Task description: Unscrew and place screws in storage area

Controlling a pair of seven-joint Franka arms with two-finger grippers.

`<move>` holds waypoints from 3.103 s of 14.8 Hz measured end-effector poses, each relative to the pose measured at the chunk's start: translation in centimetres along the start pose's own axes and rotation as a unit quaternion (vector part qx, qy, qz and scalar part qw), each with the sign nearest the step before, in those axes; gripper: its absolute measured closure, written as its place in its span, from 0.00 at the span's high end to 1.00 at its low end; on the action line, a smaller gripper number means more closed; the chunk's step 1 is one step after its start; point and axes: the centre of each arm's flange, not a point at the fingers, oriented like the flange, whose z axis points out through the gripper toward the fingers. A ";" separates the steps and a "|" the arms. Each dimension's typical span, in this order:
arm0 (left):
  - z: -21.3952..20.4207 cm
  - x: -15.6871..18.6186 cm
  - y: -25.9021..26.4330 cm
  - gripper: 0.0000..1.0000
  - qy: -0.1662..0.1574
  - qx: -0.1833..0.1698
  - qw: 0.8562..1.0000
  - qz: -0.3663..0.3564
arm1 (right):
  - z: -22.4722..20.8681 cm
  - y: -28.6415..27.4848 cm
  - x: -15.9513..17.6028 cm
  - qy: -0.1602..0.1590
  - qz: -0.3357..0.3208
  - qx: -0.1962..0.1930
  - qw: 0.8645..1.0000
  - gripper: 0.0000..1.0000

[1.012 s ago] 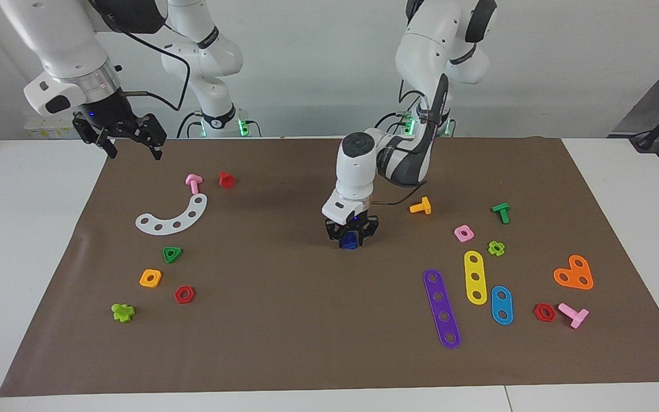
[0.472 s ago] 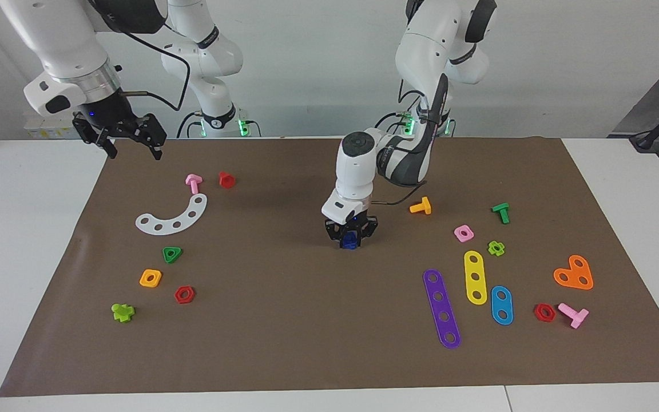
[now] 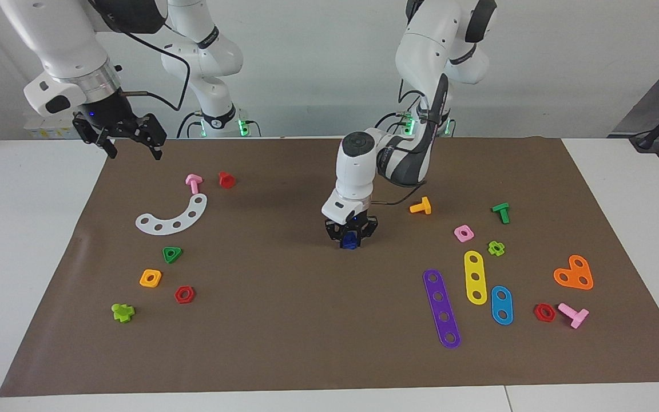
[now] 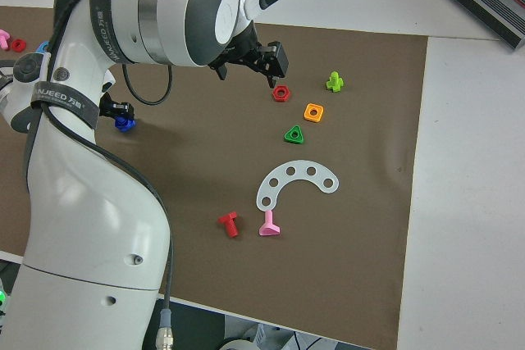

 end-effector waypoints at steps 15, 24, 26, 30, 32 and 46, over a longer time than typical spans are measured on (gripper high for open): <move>-4.0 2.3 0.7 0.48 -0.029 0.006 0.999 -0.027 | 0.0 0.0 0.0 0.000 0.000 0.000 1.000 1.00; -6.1 6.3 -3.7 0.48 -0.052 0.004 0.999 -0.010 | 0.0 0.0 0.0 0.000 0.000 0.000 1.000 1.00; -5.9 7.7 -6.3 0.48 -0.056 0.005 0.998 0.012 | 0.0 0.0 0.0 0.000 0.000 0.000 1.000 1.00; -3.7 9.2 -12.4 0.48 -0.078 0.013 0.995 0.063 | -0.3 0.1 0.4 0.017 0.001 0.001 1.000 1.00; -2.1 8.9 -15.2 0.48 -0.086 0.013 0.992 0.088 | -0.3 -0.7 0.4 0.020 -0.006 0.002 1.000 1.00; -7.4 9.7 -26.5 1.00 -0.097 0.005 0.988 0.123 | 14.4 -33.4 -0.5 0.056 0.020 0.036 0.998 1.00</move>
